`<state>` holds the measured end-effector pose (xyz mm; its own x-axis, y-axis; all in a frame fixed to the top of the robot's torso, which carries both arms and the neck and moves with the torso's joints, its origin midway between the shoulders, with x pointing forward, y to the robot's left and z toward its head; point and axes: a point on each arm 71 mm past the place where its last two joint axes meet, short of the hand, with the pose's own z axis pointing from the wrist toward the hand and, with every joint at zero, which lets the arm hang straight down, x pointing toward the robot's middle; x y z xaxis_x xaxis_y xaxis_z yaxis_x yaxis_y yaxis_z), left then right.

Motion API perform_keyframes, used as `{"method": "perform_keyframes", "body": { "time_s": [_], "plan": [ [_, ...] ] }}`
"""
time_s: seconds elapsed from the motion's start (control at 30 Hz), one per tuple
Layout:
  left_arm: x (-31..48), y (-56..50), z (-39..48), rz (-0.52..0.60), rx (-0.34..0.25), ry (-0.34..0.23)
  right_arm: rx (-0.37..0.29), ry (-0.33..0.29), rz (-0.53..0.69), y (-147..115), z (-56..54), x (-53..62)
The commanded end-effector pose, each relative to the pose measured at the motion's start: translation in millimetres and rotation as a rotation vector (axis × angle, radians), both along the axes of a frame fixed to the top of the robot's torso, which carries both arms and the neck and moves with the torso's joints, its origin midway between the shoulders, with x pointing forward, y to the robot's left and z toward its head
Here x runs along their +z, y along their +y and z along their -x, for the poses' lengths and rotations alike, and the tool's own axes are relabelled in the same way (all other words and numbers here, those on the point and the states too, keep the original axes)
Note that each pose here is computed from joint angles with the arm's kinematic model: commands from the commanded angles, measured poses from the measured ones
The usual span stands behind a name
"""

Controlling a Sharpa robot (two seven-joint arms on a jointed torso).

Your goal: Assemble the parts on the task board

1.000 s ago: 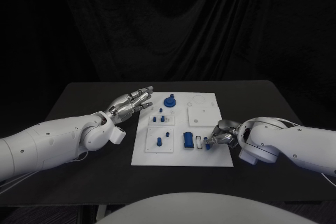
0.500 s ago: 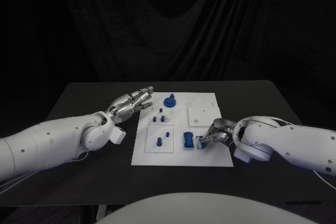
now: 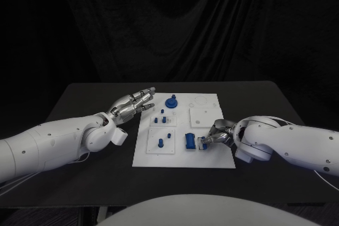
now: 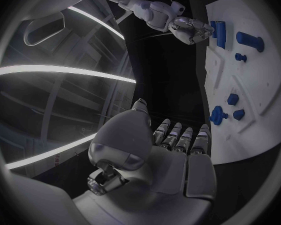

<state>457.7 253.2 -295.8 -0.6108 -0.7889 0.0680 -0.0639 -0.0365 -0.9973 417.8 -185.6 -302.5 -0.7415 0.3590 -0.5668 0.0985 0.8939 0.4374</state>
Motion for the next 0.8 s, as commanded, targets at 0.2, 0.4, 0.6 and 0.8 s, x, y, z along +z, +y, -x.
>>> {"method": "perform_keyframes", "body": {
  "time_s": [0.2, 0.4, 0.6, 0.8],
  "plan": [
    [-0.2, -2.2, 0.9, 0.012, -0.018, -0.003, 0.019, 0.021, 0.039, 0.6, 0.8, -1.7],
    [-0.3, -1.7, 0.6, 0.011, -0.017, -0.003, 0.024, 0.018, 0.033, 2.8, 0.6, -1.5],
    [-0.6, -1.8, 0.4, 0.01, -0.017, -0.002, 0.031, 0.005, 0.028, 4.9, 0.4, -0.7],
    [-0.7, -2.0, 0.4, 0.01, -0.018, -0.001, 0.046, -0.021, 0.038, 5.3, -0.7, 0.2]
  ]
}}
